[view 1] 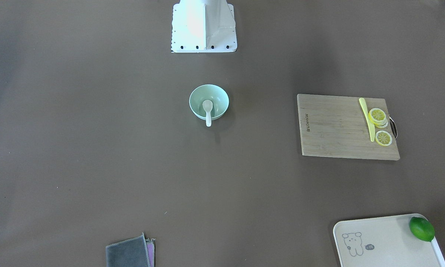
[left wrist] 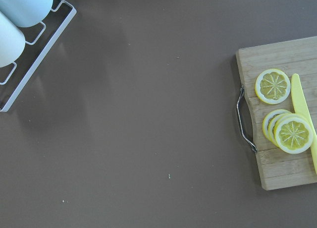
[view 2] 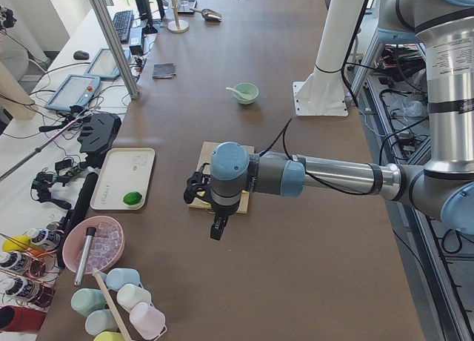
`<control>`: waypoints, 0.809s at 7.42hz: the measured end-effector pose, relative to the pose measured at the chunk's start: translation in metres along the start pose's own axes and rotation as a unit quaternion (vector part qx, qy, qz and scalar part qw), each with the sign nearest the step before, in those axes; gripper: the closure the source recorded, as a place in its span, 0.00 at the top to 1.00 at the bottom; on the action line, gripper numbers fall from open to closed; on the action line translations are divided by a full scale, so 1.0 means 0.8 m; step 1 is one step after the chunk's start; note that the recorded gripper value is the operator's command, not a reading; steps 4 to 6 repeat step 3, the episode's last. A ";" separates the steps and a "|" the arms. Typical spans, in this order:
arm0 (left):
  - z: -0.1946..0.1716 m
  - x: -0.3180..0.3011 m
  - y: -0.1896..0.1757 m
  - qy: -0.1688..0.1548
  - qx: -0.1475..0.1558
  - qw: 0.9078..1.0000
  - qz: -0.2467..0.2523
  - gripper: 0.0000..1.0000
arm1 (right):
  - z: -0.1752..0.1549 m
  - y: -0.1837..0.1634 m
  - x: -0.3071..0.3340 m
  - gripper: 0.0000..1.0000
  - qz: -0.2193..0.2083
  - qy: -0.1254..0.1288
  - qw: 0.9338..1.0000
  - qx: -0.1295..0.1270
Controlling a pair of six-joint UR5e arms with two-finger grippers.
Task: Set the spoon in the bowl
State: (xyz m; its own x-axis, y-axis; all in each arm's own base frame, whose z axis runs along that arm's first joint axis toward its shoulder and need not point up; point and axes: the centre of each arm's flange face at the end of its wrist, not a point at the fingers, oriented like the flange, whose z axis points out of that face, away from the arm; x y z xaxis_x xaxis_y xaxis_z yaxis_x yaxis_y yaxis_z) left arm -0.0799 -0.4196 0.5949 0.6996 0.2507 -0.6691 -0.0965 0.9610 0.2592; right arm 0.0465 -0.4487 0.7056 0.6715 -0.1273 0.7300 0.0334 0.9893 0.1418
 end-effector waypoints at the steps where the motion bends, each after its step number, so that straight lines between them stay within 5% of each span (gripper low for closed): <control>1: -0.001 0.000 0.000 0.000 0.001 1.000 0.000 0.98 | -0.001 -0.001 -0.001 1.00 -0.002 -0.001 1.000 0.002; 6: -0.001 -0.002 0.001 0.000 0.000 1.000 -0.001 0.98 | -0.002 -0.001 -0.002 1.00 -0.004 0.000 1.000 0.003</control>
